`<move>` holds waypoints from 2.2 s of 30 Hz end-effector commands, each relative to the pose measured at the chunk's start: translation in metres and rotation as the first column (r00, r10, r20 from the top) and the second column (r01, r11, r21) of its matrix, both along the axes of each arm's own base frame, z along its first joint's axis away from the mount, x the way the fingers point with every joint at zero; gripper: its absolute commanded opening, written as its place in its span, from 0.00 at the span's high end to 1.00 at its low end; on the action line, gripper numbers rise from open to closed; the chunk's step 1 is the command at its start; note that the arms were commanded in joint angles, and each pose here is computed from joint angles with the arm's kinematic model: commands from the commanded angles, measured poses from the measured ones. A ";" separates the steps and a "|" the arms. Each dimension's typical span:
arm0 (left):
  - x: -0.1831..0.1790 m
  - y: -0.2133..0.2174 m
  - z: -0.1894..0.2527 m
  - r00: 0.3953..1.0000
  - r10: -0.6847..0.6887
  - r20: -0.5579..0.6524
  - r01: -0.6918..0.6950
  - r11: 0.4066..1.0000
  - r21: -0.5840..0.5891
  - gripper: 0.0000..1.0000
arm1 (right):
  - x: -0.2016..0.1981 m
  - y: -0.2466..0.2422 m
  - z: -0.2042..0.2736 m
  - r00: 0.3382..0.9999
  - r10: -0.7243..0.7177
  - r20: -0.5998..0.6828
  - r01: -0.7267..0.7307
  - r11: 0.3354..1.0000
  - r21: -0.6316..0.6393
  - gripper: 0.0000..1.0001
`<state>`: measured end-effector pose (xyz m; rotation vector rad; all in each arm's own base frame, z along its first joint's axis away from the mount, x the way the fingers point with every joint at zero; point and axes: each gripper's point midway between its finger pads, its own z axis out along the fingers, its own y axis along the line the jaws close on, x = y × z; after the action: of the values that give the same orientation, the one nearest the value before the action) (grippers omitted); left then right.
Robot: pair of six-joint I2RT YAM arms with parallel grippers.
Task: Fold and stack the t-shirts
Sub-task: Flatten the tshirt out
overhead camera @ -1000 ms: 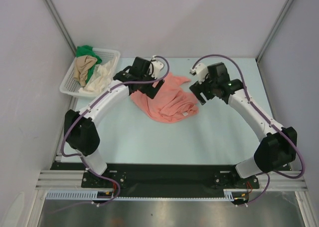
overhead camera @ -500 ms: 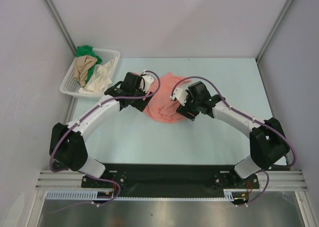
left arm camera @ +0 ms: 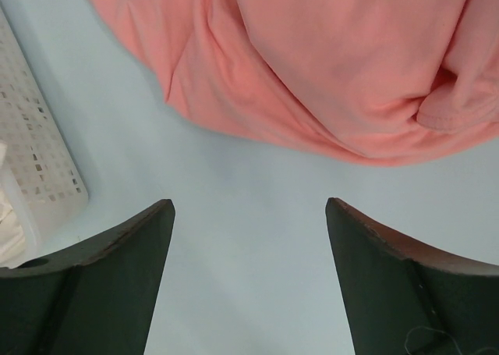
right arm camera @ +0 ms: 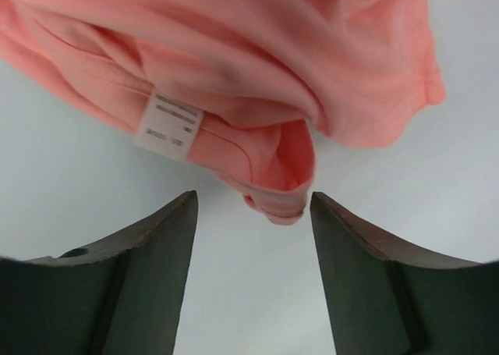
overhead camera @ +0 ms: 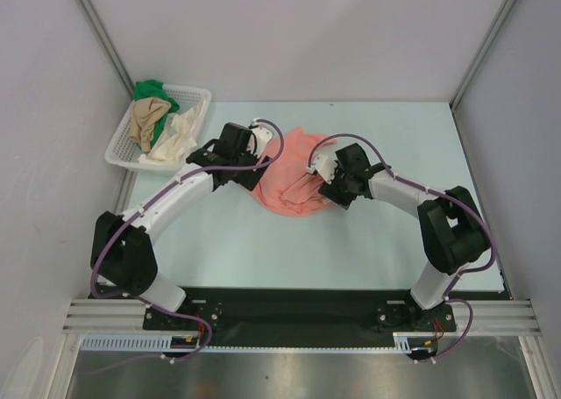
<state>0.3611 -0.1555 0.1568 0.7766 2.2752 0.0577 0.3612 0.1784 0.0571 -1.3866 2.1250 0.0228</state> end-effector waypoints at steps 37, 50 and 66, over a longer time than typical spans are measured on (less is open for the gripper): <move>0.042 0.016 0.033 0.982 0.059 0.177 -0.076 0.993 0.090 0.22 | 0.060 0.006 0.220 0.976 -0.144 0.161 0.065 0.906 0.419 1.00; 0.027 0.021 0.045 0.963 -0.051 0.266 0.017 0.992 0.127 0.27 | 0.029 -0.012 0.465 0.790 -0.381 0.480 -0.087 0.706 0.703 1.00; 0.021 -0.077 -0.056 0.928 -0.370 0.039 0.361 0.921 0.146 0.22 | 0.041 -0.045 0.445 0.756 -0.486 0.439 0.032 0.697 0.716 1.00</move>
<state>0.3668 -0.2162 0.0922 1.2153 2.1114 0.0928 0.4067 0.1465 0.4693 -0.5765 1.5871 0.2063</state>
